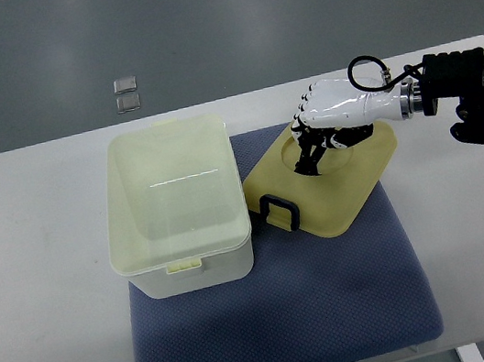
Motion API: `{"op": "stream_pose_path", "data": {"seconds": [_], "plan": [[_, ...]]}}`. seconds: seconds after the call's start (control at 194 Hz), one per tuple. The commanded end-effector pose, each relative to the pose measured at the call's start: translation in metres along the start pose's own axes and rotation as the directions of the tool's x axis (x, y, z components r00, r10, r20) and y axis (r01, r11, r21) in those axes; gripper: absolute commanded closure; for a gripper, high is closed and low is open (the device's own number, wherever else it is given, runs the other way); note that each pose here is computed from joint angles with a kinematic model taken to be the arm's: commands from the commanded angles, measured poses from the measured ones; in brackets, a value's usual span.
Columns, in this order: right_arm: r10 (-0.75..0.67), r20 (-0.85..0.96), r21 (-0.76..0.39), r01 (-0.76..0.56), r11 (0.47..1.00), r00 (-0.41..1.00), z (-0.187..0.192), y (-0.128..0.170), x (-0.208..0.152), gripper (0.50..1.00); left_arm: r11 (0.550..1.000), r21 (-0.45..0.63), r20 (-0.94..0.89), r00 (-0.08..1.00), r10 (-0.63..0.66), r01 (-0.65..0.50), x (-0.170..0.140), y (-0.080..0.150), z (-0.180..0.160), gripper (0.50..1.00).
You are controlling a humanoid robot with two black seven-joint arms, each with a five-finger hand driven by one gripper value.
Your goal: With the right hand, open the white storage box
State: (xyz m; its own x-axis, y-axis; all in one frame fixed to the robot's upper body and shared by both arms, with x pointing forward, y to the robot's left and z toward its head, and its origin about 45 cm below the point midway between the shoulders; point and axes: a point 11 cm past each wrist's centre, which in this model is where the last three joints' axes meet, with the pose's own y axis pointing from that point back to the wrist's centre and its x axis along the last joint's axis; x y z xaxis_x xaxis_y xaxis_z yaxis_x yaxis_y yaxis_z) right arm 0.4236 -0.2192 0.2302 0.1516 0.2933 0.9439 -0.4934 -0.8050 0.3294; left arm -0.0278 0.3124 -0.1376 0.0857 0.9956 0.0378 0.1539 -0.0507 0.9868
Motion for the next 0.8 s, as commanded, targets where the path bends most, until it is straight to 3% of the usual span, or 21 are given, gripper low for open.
{"op": "stream_pose_path", "data": {"seconds": [0.0,0.046,0.072,0.139,0.17,0.232,0.268,0.458,0.561,0.711,0.793], "plan": [[0.001,0.003,0.000,-0.001,1.000,1.000,-0.001,0.001,-0.003,1.000,1.000,0.000,0.002,1.000,0.000,0.000,0.000,0.000,0.000,0.500],[0.005,0.003,-0.002,-0.005,1.000,1.000,-0.001,0.002,-0.004,1.000,1.000,0.000,0.002,1.000,0.000,0.000,0.000,0.000,0.000,0.500],[0.007,0.001,-0.002,-0.007,1.000,1.000,-0.001,0.002,-0.003,0.965,1.000,0.000,0.002,1.000,0.000,0.000,0.000,0.000,0.000,0.500],[0.015,-0.001,-0.003,-0.015,1.000,1.000,-0.001,0.002,-0.003,0.706,1.000,-0.001,0.002,1.000,0.000,0.000,0.000,0.000,0.000,0.500],[0.015,0.002,-0.004,-0.015,1.000,1.000,-0.001,0.003,-0.005,0.658,1.000,0.000,0.001,1.000,0.002,-0.002,0.001,0.000,0.000,0.500],[0.012,0.007,-0.006,-0.012,1.000,1.000,-0.001,0.004,-0.008,0.630,1.000,0.000,0.001,1.000,0.002,-0.002,0.001,0.000,0.000,0.500],[0.011,0.010,-0.006,-0.011,1.000,1.000,-0.002,0.004,-0.010,0.568,1.000,0.000,0.001,1.000,0.002,-0.002,0.001,0.000,0.000,0.500],[0.014,0.011,-0.022,-0.014,1.000,1.000,0.003,0.010,-0.010,0.568,1.000,-0.001,0.000,1.000,0.002,-0.002,0.001,0.000,0.000,0.500],[0.016,0.010,-0.073,-0.015,0.997,1.000,0.019,0.028,-0.004,0.568,1.000,0.000,0.000,1.000,0.002,-0.002,0.001,0.000,0.000,0.500],[0.038,0.013,-0.205,-0.034,0.978,0.999,0.062,0.069,0.048,0.570,1.000,0.002,0.000,1.000,0.001,-0.001,0.000,0.000,-0.001,0.500],[0.154,0.113,-0.299,-0.114,0.947,0.982,0.083,0.092,0.082,0.570,1.000,-0.001,0.002,1.000,0.000,0.000,0.000,0.000,0.000,0.500]]}}
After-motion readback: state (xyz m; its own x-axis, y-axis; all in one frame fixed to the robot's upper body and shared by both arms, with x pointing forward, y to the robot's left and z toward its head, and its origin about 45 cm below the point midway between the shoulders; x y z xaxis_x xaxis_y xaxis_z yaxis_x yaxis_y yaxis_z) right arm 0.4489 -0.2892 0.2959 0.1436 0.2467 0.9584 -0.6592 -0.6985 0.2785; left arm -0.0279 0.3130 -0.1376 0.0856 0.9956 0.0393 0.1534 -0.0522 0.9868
